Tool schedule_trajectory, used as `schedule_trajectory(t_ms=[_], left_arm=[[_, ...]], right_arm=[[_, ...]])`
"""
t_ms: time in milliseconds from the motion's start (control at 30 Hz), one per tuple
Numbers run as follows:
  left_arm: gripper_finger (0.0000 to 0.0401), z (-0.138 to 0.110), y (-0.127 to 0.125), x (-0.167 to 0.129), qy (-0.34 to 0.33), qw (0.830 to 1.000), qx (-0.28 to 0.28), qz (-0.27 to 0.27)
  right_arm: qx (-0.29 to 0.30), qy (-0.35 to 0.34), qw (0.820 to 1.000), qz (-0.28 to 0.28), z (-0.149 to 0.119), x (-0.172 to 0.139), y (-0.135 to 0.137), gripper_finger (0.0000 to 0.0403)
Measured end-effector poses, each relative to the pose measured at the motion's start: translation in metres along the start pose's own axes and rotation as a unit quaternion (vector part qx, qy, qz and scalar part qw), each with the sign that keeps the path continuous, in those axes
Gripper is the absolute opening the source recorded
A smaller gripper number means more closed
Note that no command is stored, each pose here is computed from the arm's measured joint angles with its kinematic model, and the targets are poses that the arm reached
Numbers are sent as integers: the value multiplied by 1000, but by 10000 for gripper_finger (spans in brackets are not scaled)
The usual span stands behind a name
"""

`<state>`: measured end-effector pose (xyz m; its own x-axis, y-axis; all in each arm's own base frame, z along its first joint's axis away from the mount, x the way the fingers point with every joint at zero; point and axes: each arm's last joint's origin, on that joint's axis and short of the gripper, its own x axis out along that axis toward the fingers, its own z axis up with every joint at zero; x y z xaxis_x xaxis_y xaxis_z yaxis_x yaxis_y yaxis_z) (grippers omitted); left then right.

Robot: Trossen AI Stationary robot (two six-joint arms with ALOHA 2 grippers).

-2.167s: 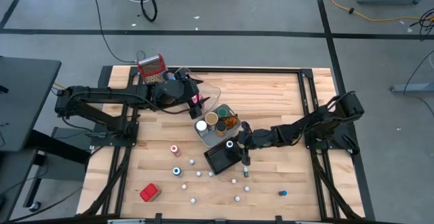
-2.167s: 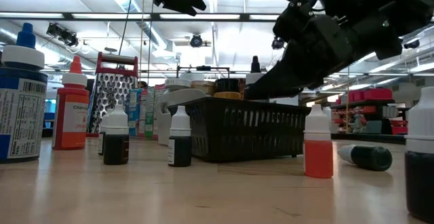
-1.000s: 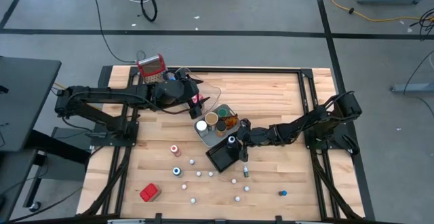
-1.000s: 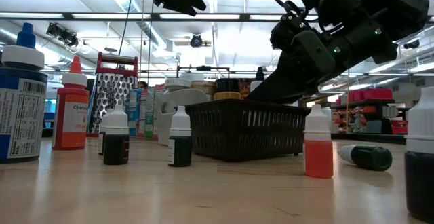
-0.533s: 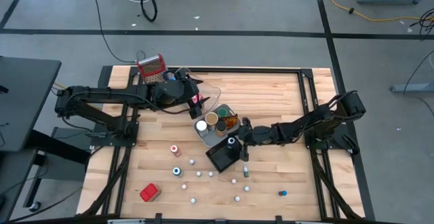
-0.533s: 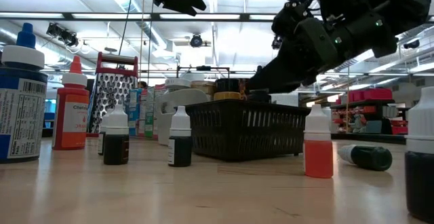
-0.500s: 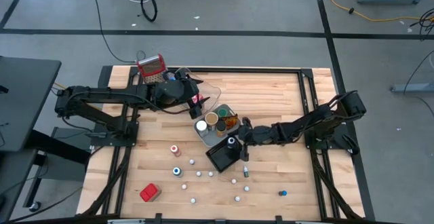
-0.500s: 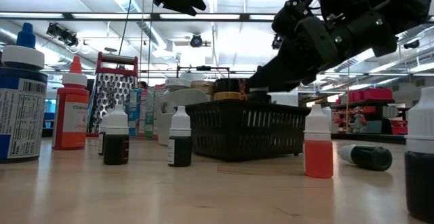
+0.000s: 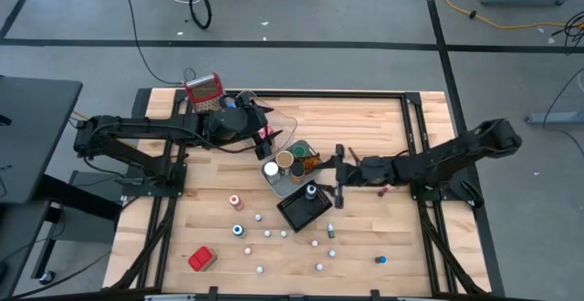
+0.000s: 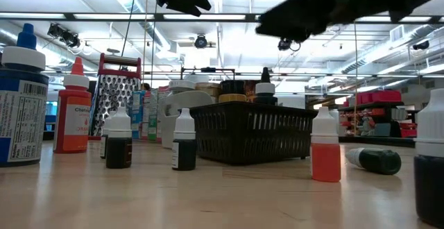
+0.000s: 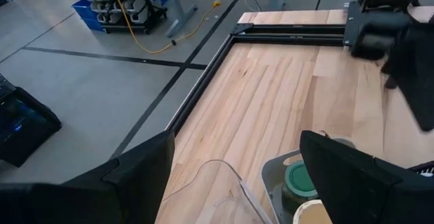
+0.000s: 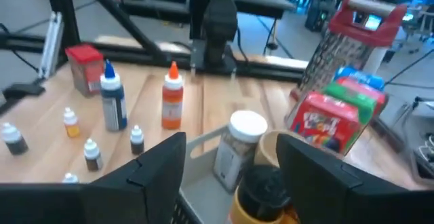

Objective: Pick & Place Kitchen Items
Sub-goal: Put the orange food coloring bottle into the black bin

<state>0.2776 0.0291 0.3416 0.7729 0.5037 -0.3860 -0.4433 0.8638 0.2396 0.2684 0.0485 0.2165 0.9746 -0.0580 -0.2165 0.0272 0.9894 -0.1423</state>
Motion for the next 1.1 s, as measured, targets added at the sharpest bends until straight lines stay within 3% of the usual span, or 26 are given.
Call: schedule_trajectory(t_ms=[233,367,500,800,933,1100], left_arm=[[327,12,1,-1,-56,998,-13,-2],[327,14,-1,-1,-70,996,-44,-40],[327,15,-2,-1,-75,995,-20,-56],[327,16,4,-1,-70,996,-8,49],[327,16,4,-1,-73,996,-24,45],[327,12,1,-2,-54,997,-47,37]], right_arm=[[-20,30,998,45,12,-32,-7,225],[-24,26,999,40,21,-48,-12,218],[-24,21,999,37,26,-61,-16,215],[-81,31,995,39,26,-70,-19,214],[-134,9,990,31,30,-69,-21,214],[-153,-35,988,-7,39,-67,-31,214]])
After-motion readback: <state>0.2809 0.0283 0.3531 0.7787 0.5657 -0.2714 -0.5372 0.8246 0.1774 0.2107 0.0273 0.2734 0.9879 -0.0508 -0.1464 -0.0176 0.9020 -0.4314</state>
